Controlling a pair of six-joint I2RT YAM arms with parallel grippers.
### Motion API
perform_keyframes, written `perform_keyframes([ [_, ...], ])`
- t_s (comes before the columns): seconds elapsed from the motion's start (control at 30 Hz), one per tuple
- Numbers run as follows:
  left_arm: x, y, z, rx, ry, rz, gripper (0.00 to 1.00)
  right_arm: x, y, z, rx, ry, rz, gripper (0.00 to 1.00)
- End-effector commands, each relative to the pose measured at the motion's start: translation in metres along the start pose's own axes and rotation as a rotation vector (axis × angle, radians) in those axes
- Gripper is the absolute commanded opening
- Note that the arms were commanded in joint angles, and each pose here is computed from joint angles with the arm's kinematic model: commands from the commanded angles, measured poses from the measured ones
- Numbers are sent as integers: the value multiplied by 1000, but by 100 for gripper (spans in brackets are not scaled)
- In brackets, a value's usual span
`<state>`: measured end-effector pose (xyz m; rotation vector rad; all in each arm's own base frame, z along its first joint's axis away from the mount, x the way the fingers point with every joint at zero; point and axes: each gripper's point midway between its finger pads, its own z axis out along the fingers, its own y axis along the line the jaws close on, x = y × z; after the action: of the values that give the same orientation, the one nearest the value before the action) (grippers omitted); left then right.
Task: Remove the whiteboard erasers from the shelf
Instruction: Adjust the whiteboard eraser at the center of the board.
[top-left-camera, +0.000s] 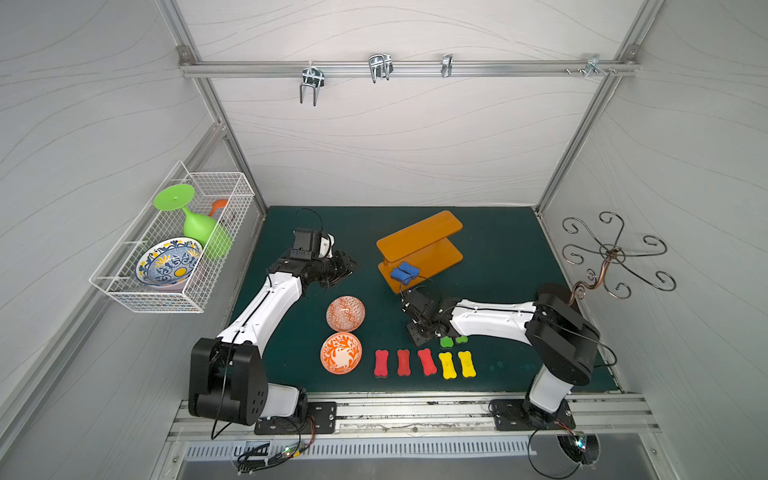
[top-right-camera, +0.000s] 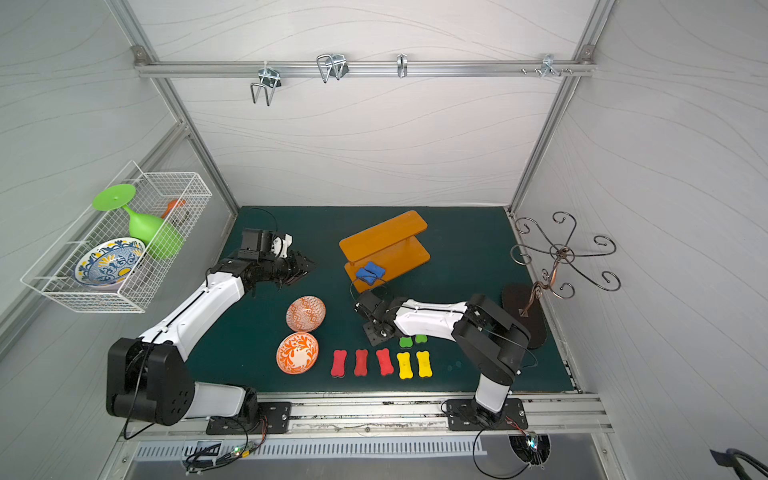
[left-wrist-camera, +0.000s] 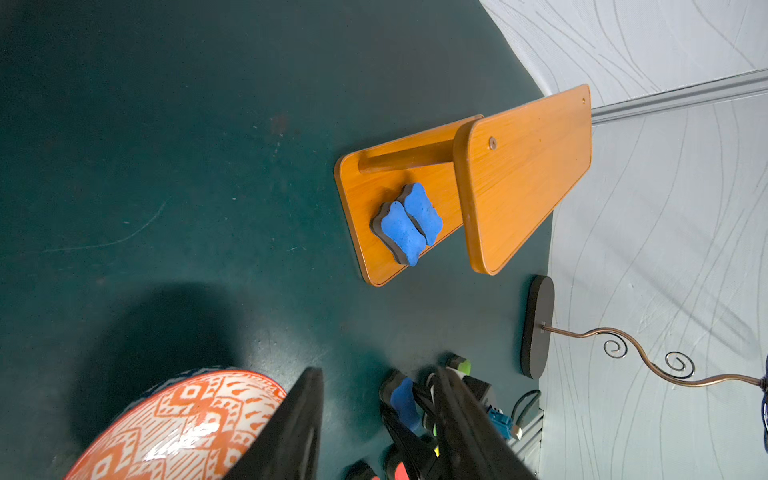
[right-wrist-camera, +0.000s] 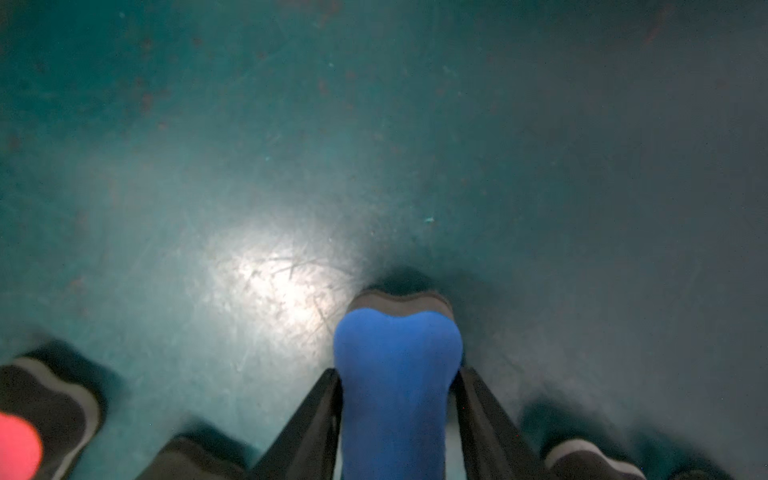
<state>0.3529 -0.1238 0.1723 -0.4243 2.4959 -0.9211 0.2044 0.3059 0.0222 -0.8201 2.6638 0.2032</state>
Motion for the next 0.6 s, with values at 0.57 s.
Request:
perform_keyframes([
  [0.57,-3,-5,-3,49,-10,12,47,14,1,-14,50,67,216,47],
])
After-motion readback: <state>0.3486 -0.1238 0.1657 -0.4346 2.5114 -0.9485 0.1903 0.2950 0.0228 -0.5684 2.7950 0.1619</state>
